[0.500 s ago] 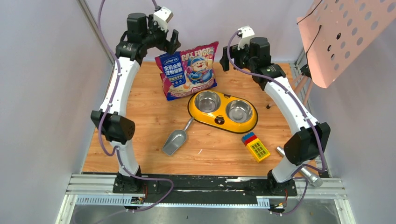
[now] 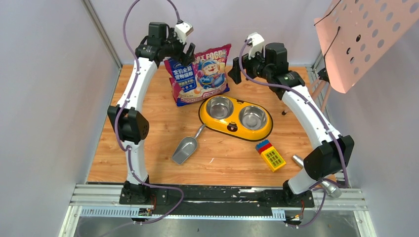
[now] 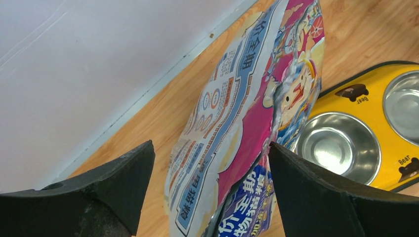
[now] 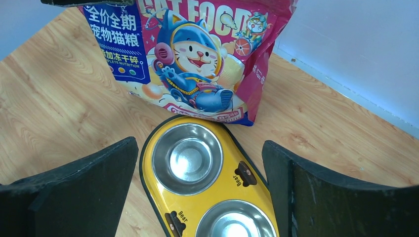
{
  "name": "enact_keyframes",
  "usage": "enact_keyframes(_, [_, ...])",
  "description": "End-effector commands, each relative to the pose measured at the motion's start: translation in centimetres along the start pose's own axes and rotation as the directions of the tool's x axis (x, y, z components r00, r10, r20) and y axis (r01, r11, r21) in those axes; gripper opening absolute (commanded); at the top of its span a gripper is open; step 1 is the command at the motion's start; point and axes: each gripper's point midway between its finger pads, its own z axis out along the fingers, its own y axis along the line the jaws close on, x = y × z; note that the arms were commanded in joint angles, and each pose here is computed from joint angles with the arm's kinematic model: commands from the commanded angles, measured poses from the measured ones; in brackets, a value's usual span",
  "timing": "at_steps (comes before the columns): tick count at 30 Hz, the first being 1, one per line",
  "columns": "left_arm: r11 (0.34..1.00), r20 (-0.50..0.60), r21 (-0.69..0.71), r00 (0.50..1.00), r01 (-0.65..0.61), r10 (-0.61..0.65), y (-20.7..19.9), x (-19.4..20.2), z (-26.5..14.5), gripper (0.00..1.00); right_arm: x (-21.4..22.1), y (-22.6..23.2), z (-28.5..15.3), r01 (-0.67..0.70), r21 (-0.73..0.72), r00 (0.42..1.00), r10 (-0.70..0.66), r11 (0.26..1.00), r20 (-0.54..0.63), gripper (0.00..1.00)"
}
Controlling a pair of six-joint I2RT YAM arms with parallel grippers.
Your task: Serve the pet food
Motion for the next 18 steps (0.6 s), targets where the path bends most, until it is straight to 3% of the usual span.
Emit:
enact_keyframes(1, [0.995,0.047,-0.015,0.994,-0.098,0.098,0.2,-1.8,-0.5,0.84,-0.9,0.6,-1.1,0.016,-0.015,0.999,-0.015,1.0,0.031,0.98])
enact_keyframes(3, [0.992,0.04,0.005,0.991,-0.126,0.126,0.1,-1.6,-0.3,0.71,-0.8,0.5,-1.1,0.017,-0.01,0.999,-0.017,1.0,0.028,0.98])
enact_keyframes(10, [0.978,-0.052,0.081,0.979,-0.194,0.199,-1.7,0.5,-2.4,0.48,-0.2,-0.2,-1.0,0.024,0.025,1.0,-0.024,0.999,0.018,0.98])
enact_keyframes(18, [0.967,-0.082,-0.011,0.964,-0.254,0.252,-0.6,-0.1,-5.6,0.01,0.7,-0.2,-0.1,0.007,0.015,1.0,-0.007,1.0,-0.002,0.98])
